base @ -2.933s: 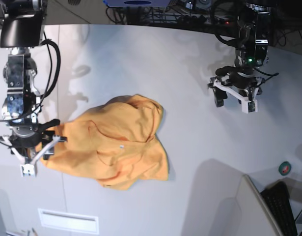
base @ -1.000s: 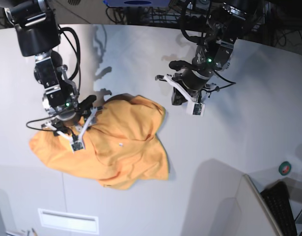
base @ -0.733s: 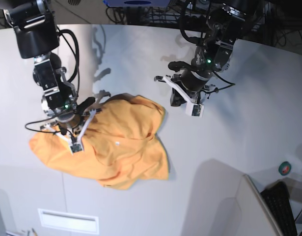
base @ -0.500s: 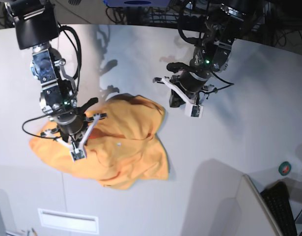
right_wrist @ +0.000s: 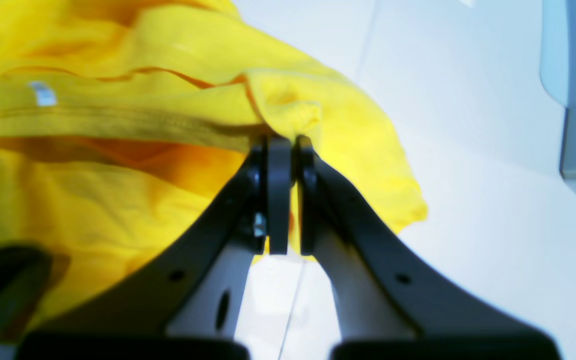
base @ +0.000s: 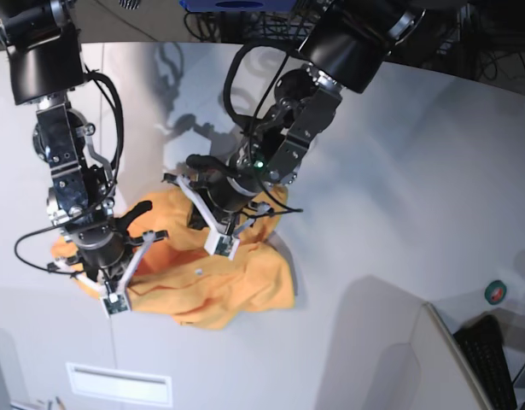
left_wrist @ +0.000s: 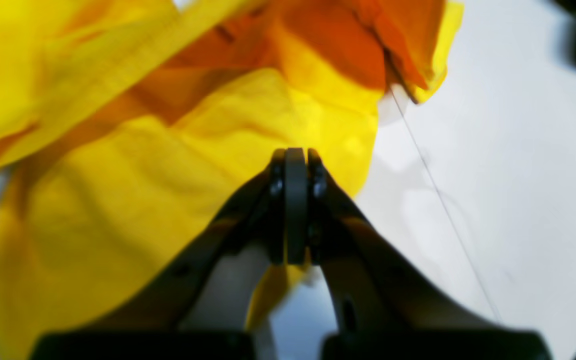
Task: Layout the t-shirt on the table in an organized manner, then fold the t-shirt properly
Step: 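Lower the left gripper and grasp the shirt beside the right gripper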
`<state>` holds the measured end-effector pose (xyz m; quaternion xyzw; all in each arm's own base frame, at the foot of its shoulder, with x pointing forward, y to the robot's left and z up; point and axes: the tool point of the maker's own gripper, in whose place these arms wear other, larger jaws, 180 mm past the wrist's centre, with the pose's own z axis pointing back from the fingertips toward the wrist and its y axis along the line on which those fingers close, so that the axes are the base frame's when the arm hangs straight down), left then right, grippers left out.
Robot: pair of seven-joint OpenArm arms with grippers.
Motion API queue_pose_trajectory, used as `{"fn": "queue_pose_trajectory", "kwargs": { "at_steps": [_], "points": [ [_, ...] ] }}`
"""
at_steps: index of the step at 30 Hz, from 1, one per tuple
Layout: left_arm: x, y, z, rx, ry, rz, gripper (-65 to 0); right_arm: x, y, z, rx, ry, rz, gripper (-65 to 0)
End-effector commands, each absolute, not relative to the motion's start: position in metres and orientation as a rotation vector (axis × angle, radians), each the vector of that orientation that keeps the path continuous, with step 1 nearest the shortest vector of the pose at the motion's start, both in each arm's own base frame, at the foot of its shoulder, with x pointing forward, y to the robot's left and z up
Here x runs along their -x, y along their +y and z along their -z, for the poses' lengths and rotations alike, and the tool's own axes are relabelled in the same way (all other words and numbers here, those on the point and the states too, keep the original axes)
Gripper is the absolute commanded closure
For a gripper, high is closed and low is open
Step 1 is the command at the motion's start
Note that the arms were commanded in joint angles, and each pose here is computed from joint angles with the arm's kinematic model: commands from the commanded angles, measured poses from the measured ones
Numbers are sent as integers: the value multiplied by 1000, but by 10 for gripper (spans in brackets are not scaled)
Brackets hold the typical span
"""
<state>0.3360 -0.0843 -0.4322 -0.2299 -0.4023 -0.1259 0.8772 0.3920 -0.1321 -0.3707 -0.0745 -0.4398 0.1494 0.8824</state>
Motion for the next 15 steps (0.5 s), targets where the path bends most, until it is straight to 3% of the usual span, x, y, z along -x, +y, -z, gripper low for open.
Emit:
{"fn": "queue_pose_trajectory", "kwargs": {
  "at_steps": [1,6,11,15],
  "points": [
    [-353,-91,421,493,-884,257,0,-406,-135,350,168,-983,-314,0],
    [-376,-101,433,469,-933,250,0,-405,-137,351,173,-981,-318,0],
    [-345,-101,485,382,-788,421,0,-403,-139,353,176,-973,-318,0],
    [-319,-31,527,286,-682,359,0,-391,-136,358,164,-965,-323,0]
  ]
}}
